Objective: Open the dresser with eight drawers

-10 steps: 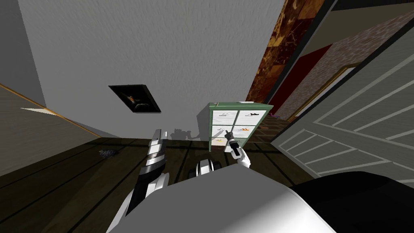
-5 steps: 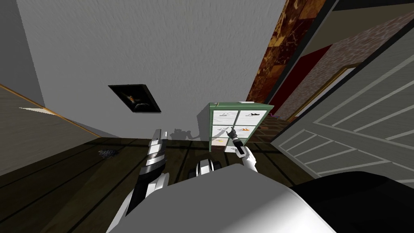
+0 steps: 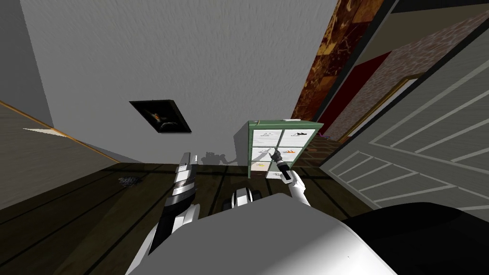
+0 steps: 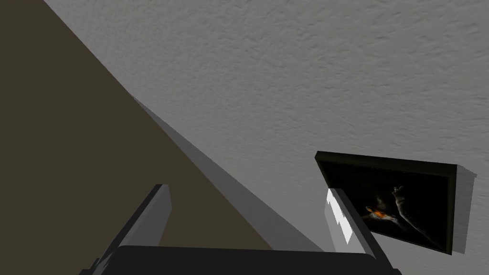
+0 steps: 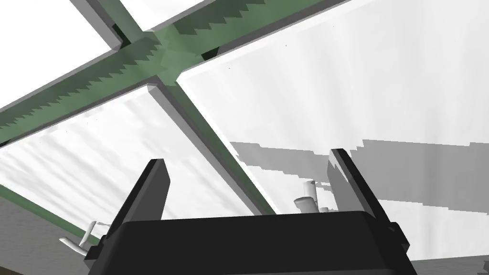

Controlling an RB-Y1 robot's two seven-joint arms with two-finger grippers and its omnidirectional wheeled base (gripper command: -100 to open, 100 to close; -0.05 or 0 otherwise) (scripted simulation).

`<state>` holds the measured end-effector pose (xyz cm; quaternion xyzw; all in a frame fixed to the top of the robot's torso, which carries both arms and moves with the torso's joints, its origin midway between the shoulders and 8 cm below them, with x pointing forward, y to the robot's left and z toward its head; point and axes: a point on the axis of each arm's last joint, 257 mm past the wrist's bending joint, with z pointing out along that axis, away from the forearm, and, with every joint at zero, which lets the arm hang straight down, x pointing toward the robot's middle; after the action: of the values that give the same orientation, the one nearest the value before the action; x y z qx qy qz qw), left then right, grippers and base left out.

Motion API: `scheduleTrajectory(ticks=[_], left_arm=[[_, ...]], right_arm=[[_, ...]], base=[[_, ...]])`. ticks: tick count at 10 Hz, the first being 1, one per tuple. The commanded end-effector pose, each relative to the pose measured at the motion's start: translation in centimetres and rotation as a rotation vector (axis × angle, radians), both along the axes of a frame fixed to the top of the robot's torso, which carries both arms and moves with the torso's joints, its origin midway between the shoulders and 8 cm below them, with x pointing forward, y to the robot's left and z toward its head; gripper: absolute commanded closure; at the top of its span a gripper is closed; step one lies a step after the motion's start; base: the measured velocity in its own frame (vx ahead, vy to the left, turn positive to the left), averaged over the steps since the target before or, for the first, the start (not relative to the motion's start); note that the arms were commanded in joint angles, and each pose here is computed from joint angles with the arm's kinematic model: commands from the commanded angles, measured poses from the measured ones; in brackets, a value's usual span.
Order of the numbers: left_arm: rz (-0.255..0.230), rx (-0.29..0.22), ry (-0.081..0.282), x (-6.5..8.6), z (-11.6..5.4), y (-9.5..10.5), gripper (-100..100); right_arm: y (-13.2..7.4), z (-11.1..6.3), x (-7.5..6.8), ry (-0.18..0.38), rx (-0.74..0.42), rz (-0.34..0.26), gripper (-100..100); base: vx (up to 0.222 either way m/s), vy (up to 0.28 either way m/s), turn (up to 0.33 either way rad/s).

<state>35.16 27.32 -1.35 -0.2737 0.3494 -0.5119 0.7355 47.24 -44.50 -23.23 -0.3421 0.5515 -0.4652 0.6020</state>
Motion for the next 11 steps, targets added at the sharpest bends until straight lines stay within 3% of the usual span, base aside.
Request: scheduleTrajectory(ticks=[1,5,7,8,9,11], left_arm=[[0.000,0.000,0.000,0.0,0.0,0.0,0],[0.000,0.000,0.000,0.0,0.0,0.0,0],[0.000,0.000,0.000,0.0,0.0,0.0,0],[0.000,0.000,0.000,0.0,0.0,0.0,0],[0.000,0.000,0.000,0.0,0.0,0.0,0],[0.000,0.000,0.000,0.0,0.0,0.0,0]], right_arm=[[1.6,-0.6,0.0,-0.004,0.032,-0.007,-100],[4.8,-2.4,0.0,-0.006,0.124,-0.011,-100],[3.5,-1.5,0.7,-0.006,0.114,-0.016,-100],[4.0,-1.7,0.3,-0.007,0.110,-0.011,-100],[3.9,-1.6,0.4,-0.006,0.112,-0.013,100],[3.9,-1.4,0.5,-0.007,0.112,-0.009,100]], base=[[-0.018,0.041,0.005],[0.000,0.001,0.000],[0.019,-0.001,0.015],[0.026,-0.003,0.011],[0.000,0.000,0.000],[-0.129,0.044,-0.015]])
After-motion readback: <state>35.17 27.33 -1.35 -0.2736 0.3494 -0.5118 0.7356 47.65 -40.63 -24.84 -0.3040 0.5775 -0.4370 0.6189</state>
